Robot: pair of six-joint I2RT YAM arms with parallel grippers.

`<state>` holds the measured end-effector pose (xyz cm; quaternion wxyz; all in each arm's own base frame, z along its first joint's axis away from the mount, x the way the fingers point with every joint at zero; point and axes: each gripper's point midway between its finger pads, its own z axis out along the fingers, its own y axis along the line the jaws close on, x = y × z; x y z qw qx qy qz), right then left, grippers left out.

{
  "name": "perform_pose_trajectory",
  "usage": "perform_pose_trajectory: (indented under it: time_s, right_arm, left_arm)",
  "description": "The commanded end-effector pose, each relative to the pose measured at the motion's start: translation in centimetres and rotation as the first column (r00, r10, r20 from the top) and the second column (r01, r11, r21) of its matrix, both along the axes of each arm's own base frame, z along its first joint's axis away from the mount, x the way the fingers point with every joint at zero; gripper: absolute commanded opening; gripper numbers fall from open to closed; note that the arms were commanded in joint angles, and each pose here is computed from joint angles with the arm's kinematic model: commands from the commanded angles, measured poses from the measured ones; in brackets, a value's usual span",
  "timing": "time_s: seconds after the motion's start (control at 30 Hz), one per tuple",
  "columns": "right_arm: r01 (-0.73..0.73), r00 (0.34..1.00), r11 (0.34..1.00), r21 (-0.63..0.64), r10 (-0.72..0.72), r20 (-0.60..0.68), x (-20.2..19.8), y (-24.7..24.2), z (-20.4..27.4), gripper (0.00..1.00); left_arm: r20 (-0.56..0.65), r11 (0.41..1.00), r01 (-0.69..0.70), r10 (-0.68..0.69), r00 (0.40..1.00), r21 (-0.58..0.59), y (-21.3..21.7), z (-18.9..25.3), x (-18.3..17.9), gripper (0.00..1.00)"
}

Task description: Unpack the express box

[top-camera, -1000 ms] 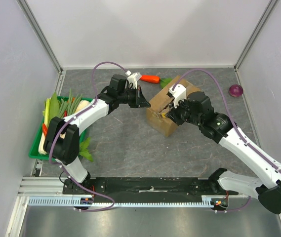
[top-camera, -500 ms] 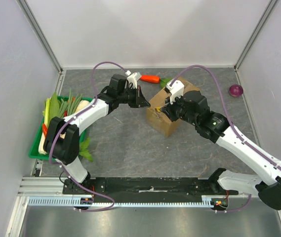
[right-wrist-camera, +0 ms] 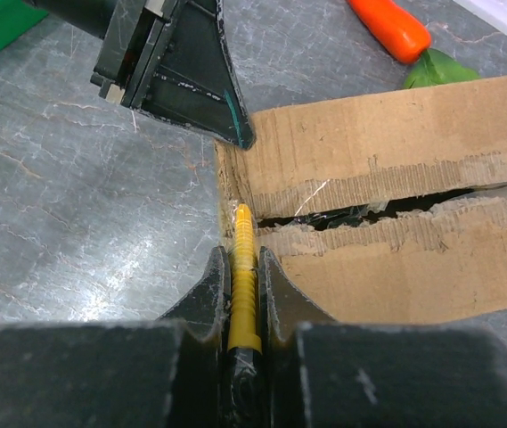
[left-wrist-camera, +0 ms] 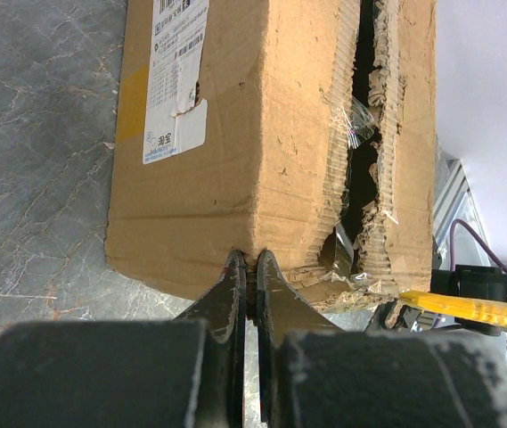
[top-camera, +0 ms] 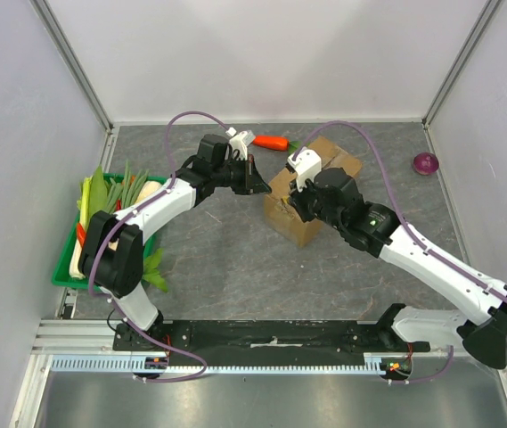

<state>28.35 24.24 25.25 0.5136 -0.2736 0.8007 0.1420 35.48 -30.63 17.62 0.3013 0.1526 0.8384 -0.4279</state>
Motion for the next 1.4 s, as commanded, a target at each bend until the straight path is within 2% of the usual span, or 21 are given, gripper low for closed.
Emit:
perform_pose_trajectory:
  time_s: [0.0,0.3,0.47,0.63,0.8,0.93,0.97,1.07,1.1,1.13,1.2,1.33,1.37]
  right_arm:
    - [0.009,1.0,1.0,-0.007,-0.009,0.018,0.4,0.4,0.5,0.0]
    - [-0.021,0.999,0.998,-0.051,0.018,-0.039,-0.8,0.3,-0.6,0.0]
    - [-0.085,0.99,0.989,-0.119,0.071,-0.123,-2.7,-0.5,-2.0,0.0]
    - [-0.112,0.984,0.983,-0.146,0.089,-0.154,-4.0,-1.5,-1.9,0.0]
    - [-0.088,0.993,0.989,-0.12,0.077,-0.093,-4.2,-2.3,0.8,0.0]
    - [-0.012,0.999,1.0,-0.022,0.013,0.051,-3.1,-2.9,5.9,0.0]
    - [0.013,0.997,1.0,0.021,-0.014,0.077,-2.8,-3.0,7.0,0.0]
    - [0.129,0.971,0.981,0.143,-0.155,0.181,-1.5,-4.4,10.7,0.0]
    - [0.166,0.96,0.973,0.162,-0.197,0.2,-1.1,-5.0,11.4,0.0]
    - [0.246,0.931,0.951,0.189,-0.286,0.225,-0.3,-6.1,12.2,0.0]
    - [0.331,0.897,0.924,0.191,-0.371,0.241,0.7,-7.3,12.4,0.0]
    - [0.483,0.825,0.858,0.172,-0.512,0.238,3.6,-10.1,11.9,0.0]
    - [0.47,0.837,0.866,0.17,-0.498,0.226,4.2,-10.0,11.6,0.0]
  left_arm:
    - [0.111,1.0,0.004,-0.001,0.994,-0.031,-0.1,3.0,1.4,0.02]
    - [0.105,1.0,-0.016,0.018,0.994,-0.023,0.1,2.7,1.6,0.02]
    - [0.097,0.996,-0.087,0.085,0.992,0.009,0.9,2.5,2.3,0.02]
    - [0.101,0.989,-0.144,0.14,0.985,0.031,1.6,2.1,2.8,0.02]
    - [0.1,0.992,-0.127,0.125,0.987,0.019,1.4,2.4,2.5,0.02]
    - [0.116,0.997,-0.07,0.072,0.991,-0.022,0.6,3.8,2.1,0.02]
    - [0.118,0.998,-0.059,0.062,0.991,-0.03,0.4,4.1,2.0,0.04]
    - [0.158,0.997,-0.027,0.039,0.987,-0.076,-0.1,6.6,1.8,0.3]
    - [0.17,0.996,-0.02,0.035,0.985,-0.092,-0.2,7.4,1.8,0.43]
    - [0.19,0.995,-0.016,0.036,0.981,-0.103,-0.3,8.5,1.8,0.48]
    - [0.223,0.993,-0.018,0.045,0.974,-0.12,-0.1,10.1,1.7,0.59]
    - [0.266,0.99,-0.047,0.08,0.961,-0.129,0.7,12.4,1.1,0.66]
    - [0.264,0.99,-0.062,0.093,0.96,-0.123,1.1,12.4,1.0,0.66]
